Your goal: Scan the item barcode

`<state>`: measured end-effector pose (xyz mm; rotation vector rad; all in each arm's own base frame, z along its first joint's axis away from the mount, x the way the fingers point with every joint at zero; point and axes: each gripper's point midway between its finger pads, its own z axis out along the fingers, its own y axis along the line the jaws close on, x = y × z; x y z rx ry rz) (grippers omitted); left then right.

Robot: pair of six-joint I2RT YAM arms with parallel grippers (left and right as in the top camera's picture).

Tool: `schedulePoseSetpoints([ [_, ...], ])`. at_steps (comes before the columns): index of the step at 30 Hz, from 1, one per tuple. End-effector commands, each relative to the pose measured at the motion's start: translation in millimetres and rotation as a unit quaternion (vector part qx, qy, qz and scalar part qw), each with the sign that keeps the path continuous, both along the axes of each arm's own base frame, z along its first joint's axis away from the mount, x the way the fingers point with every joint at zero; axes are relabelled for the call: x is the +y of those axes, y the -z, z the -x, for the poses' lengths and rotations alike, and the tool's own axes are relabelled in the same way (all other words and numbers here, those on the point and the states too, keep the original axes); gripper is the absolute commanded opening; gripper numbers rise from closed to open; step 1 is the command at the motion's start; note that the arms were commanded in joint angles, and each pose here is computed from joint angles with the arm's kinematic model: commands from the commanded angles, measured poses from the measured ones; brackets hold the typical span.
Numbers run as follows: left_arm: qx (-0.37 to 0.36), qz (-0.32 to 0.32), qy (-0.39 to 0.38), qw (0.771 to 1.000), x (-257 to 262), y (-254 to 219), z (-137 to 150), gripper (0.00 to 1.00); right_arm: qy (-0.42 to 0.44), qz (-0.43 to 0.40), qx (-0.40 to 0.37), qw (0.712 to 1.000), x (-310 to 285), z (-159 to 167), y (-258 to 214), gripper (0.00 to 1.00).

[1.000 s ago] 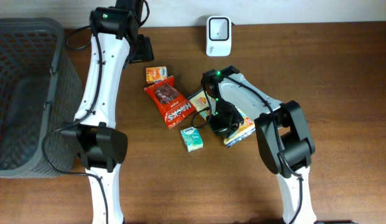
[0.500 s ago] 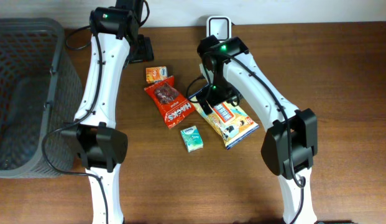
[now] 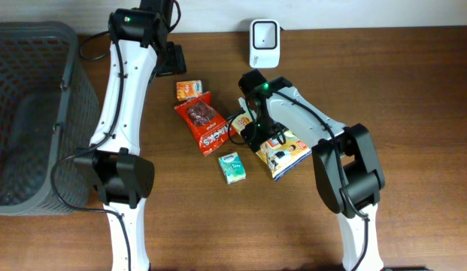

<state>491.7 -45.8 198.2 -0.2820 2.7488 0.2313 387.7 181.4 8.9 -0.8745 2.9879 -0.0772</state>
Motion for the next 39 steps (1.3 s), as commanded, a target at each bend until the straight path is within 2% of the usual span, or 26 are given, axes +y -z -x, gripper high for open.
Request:
schedulePoseSetpoints([
  [1, 0.003, 0.005, -0.007, 1.0, 2.7, 2.9, -0.1, 0.96, -0.005, 0.015, 0.008, 1.0, -8.2, 6.2, 15.2, 0.7],
  [3, 0.003, 0.005, -0.007, 1.0, 2.7, 2.9, -0.2, 0.96, -0.005, 0.014, 0.007, 1.0, -8.0, 5.8, 15.1, 0.56],
  [4, 0.003, 0.004, -0.007, 1.0, 2.8, 2.9, -0.1, 0.96, -0.005, 0.014, 0.007, 1.0, -8.0, 5.8, 15.1, 0.45],
  [6, 0.003, 0.005, -0.007, 1.0, 2.7, 2.9, -0.1, 0.96, -0.001, 0.014, 0.007, 1.0, -7.8, 5.8, 15.0, 0.15],
  [7, 0.003, 0.004, -0.007, 1.0, 2.9, 2.9, -0.1, 0.96, 0.005, 0.009, 0.008, 1.0, -6.2, 5.7, 14.2, 0.04],
  [12, 0.003, 0.004, -0.007, 1.0, 2.7, 2.9, -0.2, 1.0, 0.028, -0.033, 0.023, 0.999, 10.0, 3.2, -9.7, 0.04],
  [18, 0.003, 0.005, -0.008, 1.0, 2.9, 2.9, -0.2, 1.0, 0.062, -0.132, 0.065, 0.987, 11.3, -6.1, -76.2, 0.04],
  [21, 0.003, 0.005, -0.008, 1.0, 2.8, 2.9, -0.4, 0.99, 0.082, -0.252, 0.093, 0.96, 8.1, -13.9, -117.4, 0.04],
  [26, 0.003, 0.005, -0.008, 1.0, 2.9, 2.9, -0.4, 0.99, 0.139, -0.306, 0.104, 0.936, -31.0, -25.2, -133.3, 0.04],
  [28, 0.003, 0.004, -0.007, 1.0, 2.9, 2.9, -0.4, 0.99, 0.116, -0.375, 0.108, 0.914, -35.3, -25.5, -148.8, 0.04],
  [31, 0.003, 0.004, -0.007, 1.0, 2.7, 2.9, -0.3, 0.99, 0.109, -0.446, 0.093, 0.883, -47.2, -33.3, -167.3, 0.04],
  [34, 0.003, 0.004, -0.007, 1.0, 2.7, 2.9, -0.2, 0.99, 0.109, -0.48, 0.072, 0.867, -58.1, -42.3, -176.8, 0.04],
  [39, 0.005, 0.004, -0.007, 1.0, 2.8, 4.1, 0.2, 0.99, 0.101, -0.498, 0.012, 0.861, -60.1, -72.6, -182.0, 0.04],
])
